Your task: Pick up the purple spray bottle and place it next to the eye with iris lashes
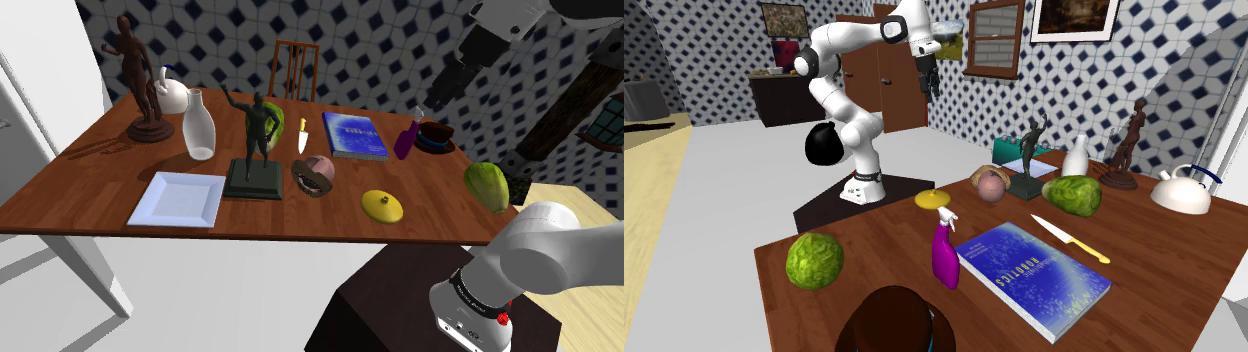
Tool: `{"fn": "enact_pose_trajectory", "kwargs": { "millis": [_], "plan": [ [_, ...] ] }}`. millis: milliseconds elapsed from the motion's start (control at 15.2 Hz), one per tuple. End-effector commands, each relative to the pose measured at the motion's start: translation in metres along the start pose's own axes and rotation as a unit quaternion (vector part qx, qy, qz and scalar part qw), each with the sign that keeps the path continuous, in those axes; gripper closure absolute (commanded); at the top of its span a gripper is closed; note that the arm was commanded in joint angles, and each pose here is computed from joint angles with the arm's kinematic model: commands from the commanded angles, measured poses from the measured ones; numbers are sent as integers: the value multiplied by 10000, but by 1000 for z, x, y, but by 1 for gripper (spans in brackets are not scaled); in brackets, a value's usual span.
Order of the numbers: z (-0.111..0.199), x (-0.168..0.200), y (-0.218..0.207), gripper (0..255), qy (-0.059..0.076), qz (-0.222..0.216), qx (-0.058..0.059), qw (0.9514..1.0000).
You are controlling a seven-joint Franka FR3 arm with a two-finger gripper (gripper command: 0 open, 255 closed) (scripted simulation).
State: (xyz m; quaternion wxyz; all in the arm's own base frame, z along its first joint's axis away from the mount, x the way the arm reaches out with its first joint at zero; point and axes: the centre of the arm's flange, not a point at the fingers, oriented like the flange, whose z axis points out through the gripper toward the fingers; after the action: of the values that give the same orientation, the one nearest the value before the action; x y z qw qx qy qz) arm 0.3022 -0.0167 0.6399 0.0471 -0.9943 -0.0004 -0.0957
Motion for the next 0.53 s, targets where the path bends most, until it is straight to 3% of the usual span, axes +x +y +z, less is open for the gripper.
{"fn": "enact_pose_trajectory", "kwargs": {
  "millis": [0, 462],
  "plan": [
    [0, 0, 0, 0, 0, 0, 0, 10000],
    [43, 26, 68, 0, 145, 276, -264, 9992]
  ]
}}
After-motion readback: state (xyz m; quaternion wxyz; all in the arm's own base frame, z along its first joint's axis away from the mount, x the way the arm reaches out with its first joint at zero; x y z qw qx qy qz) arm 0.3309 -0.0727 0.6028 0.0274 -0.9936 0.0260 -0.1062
